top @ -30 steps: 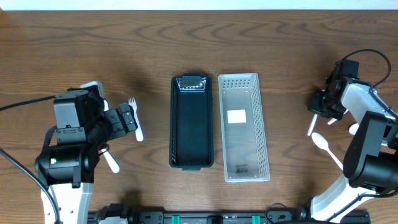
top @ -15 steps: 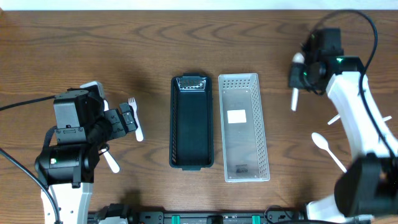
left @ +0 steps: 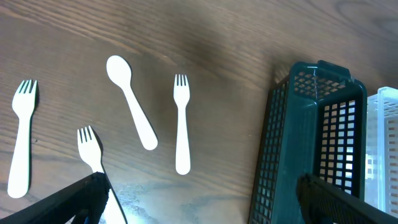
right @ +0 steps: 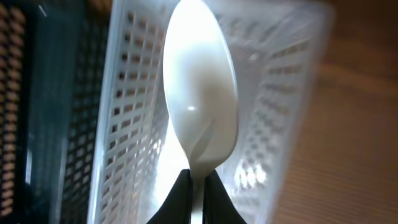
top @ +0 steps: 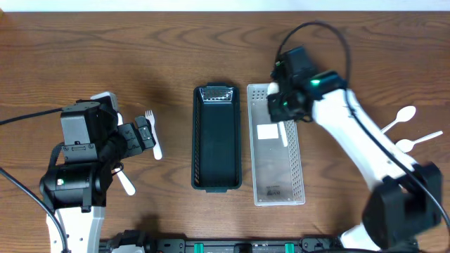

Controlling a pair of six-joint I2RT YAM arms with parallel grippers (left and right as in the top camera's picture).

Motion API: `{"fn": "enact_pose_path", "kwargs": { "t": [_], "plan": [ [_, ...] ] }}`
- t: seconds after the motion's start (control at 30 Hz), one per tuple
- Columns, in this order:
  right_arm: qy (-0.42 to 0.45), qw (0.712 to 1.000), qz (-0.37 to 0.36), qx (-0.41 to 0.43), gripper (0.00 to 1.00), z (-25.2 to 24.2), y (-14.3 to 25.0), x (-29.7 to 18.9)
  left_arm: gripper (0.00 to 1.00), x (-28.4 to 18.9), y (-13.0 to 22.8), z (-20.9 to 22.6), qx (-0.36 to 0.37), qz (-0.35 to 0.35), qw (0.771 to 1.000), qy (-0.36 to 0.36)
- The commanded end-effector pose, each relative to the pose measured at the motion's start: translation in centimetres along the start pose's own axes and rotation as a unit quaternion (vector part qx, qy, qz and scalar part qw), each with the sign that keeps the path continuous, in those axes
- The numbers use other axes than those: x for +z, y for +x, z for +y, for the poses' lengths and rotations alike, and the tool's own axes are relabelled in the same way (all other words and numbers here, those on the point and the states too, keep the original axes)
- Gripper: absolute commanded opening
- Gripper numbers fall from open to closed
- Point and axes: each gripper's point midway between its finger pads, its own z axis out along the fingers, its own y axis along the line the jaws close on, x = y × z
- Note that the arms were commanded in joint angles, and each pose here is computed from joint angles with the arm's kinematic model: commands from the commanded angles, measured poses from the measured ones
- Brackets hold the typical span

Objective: Pack container
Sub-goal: 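Lift the spoon and carry it left over the white basket, then open the right gripper to drop the spoon into the white basket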

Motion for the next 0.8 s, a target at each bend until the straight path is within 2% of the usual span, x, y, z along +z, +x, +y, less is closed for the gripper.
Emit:
{"fn": "enact_pose_path", "kwargs": {
  "t": [0.0, 0.1, 0.23, 0.3, 0.4, 0.57, 0.67, 0.77],
  "plan": [
    [0.006, 0.998, 0.054, -0.005, 0.01, 1.1, 2.1, 3.3, 0.98, -0.4, -0.5, -0.2, 0.004, -0.006, 1.0, 0.003],
    [0.01, 0.997, 0.074, -0.012, 0.04, 1.4, 2.8, 4.8, 0.98, -0.4, -0.5, -0.2, 0.004, -0.006, 1.0, 0.003],
    [0.02, 0.998, 0.058, -0.013, 0.34, 1.2, 2.1, 4.5, 0.98, -0.4, -0.5, -0.2, 0.004, -0.006, 1.0, 0.003],
    [0.027, 0.999, 0.045, -0.012, 0.38, 0.8, 1.4, 3.7, 0.98, -0.4, -0.5, -0.2, 0.004, -0.006, 1.0, 0.003],
    [0.051, 0.998, 0.018, -0.009, 0.36, -0.1, 0.3, 1.2, 0.98, -0.4, -0.5, -0.2, 0.004, -0.006, 1.0, 0.003],
    [0.094, 0.993, -0.065, 0.031, 0.34, -3.1, -1.6, -5.8, 0.98, -0.4, -0.5, -0.2, 0.004, -0.006, 1.0, 0.003],
    [0.115, 0.985, -0.09, 0.088, 0.29, -6.2, -0.9, -9.2, 0.98, -0.4, -0.5, -0.2, 0.004, -0.006, 1.0, 0.003],
    [0.129, 0.978, -0.069, 0.146, 0.2, -9.0, 1.1, -10.6, 0.98, -0.4, -0.5, -0.2, 0.004, -0.006, 1.0, 0.003]
  ]
}}
